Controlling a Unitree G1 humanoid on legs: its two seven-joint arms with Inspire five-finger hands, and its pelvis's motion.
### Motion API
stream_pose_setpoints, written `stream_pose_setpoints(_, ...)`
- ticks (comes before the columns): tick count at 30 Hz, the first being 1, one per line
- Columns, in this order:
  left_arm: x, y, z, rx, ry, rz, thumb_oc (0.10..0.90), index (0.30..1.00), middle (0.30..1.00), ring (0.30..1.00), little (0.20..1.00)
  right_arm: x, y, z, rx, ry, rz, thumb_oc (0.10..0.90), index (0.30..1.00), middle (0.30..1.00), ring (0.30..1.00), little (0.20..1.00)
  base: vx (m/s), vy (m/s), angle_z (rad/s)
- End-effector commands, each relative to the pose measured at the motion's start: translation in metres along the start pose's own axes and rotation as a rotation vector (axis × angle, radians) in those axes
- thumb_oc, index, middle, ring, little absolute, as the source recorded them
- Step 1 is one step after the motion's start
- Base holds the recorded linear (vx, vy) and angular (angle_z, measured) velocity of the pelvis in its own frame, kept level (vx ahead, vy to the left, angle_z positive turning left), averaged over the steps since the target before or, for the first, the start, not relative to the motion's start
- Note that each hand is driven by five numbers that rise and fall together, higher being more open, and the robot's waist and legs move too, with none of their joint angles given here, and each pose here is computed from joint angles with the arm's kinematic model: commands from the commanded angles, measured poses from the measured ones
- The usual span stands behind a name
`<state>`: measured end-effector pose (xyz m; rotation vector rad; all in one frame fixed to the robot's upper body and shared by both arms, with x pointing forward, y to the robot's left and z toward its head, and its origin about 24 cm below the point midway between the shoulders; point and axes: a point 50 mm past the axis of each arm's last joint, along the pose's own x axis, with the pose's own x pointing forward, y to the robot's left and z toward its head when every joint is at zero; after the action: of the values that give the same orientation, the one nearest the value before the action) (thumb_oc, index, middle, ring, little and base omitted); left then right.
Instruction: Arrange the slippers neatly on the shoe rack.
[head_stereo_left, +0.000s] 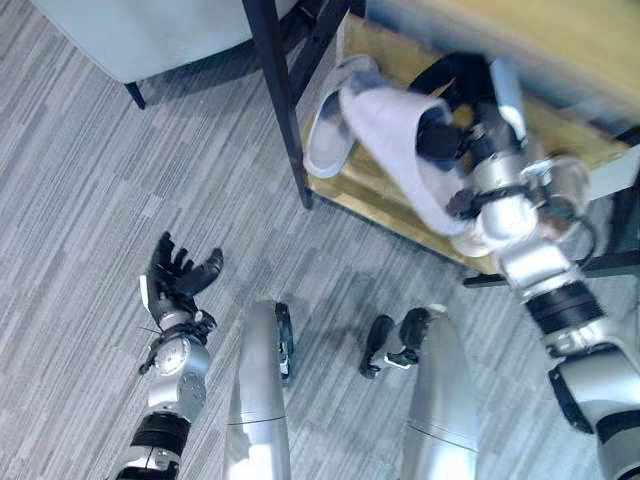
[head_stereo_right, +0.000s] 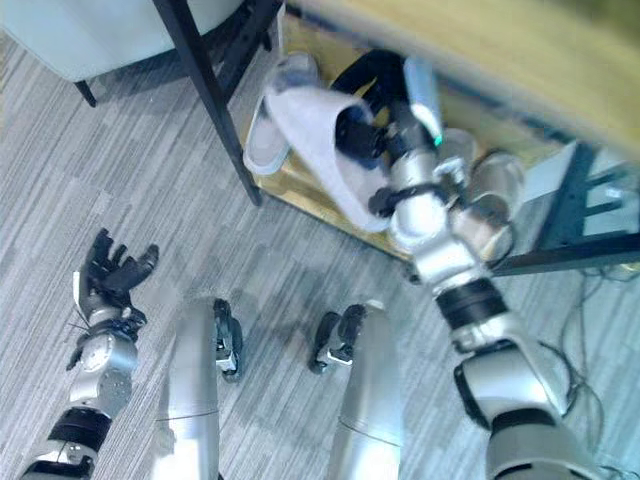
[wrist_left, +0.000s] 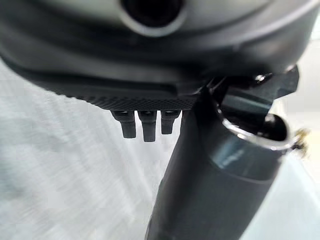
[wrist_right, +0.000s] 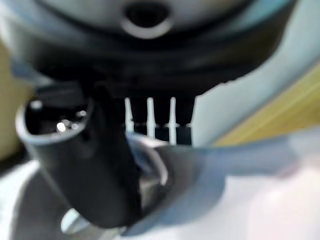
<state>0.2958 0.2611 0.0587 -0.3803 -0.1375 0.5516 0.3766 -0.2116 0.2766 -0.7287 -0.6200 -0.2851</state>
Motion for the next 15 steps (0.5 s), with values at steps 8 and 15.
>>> stream_pose_setpoints(8, 0.007, 0.006, 0.067, -0.046, -0.331, 0.028, 0.800, 0.900, 0.900, 0.900, 0.900, 0.045, -0.062, 0.053, 0.091, -0.149, -0.221, 0.400, 0.300, 0.300, 0.300, 0.300, 0.09, 0.006, 0.17)
stream_pose_setpoints(15, -0.002, -0.006, 0.059, -0.009, -0.315, -0.066, 0.800, 0.900, 0.900, 0.900, 0.900, 0.062, -0.078, 0.044, 0.006, -0.049, -0.257, 0.400, 0.300, 0.300, 0.300, 0.300, 0.02, 0.002, 0.08)
